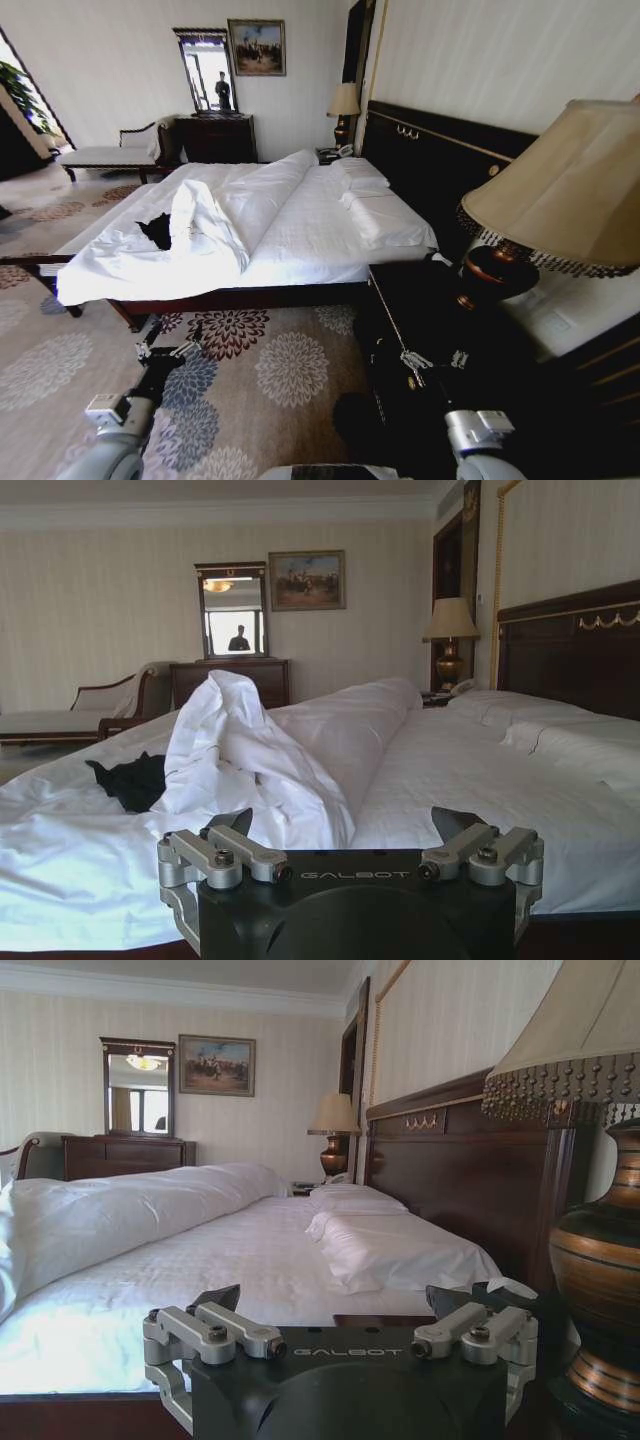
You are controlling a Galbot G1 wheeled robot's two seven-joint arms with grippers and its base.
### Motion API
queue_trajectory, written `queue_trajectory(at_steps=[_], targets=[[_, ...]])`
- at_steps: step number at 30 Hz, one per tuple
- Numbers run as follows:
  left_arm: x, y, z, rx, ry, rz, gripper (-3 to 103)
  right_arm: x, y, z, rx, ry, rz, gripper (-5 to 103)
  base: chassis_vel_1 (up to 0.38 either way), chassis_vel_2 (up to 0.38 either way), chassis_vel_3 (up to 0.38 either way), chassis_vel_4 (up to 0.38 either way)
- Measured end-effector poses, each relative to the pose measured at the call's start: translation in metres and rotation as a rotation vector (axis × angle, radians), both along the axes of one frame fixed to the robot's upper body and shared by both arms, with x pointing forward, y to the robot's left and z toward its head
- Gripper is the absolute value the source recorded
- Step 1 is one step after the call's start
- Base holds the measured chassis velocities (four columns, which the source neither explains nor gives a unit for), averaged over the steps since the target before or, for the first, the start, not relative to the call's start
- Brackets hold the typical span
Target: Fold the clothes on the bed.
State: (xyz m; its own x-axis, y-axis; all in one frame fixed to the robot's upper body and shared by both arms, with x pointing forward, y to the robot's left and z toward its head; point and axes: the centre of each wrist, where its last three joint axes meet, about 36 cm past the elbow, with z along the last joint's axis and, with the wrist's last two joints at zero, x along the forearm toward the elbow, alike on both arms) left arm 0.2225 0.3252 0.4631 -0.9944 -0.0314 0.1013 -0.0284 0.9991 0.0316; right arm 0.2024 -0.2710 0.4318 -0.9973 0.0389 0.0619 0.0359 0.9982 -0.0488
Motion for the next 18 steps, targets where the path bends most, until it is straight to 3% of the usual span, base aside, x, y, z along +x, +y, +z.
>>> queue_trajectory(at_steps=[18], targets=[[-0.0001, 0.0000, -0.0007, -0.001, 0.002, 0.000, 100, -0.0001, 0.0010, -0.0007, -0.001, 0.000, 0.009, 100, -0.061, 0.073, 0.080, -0.072]])
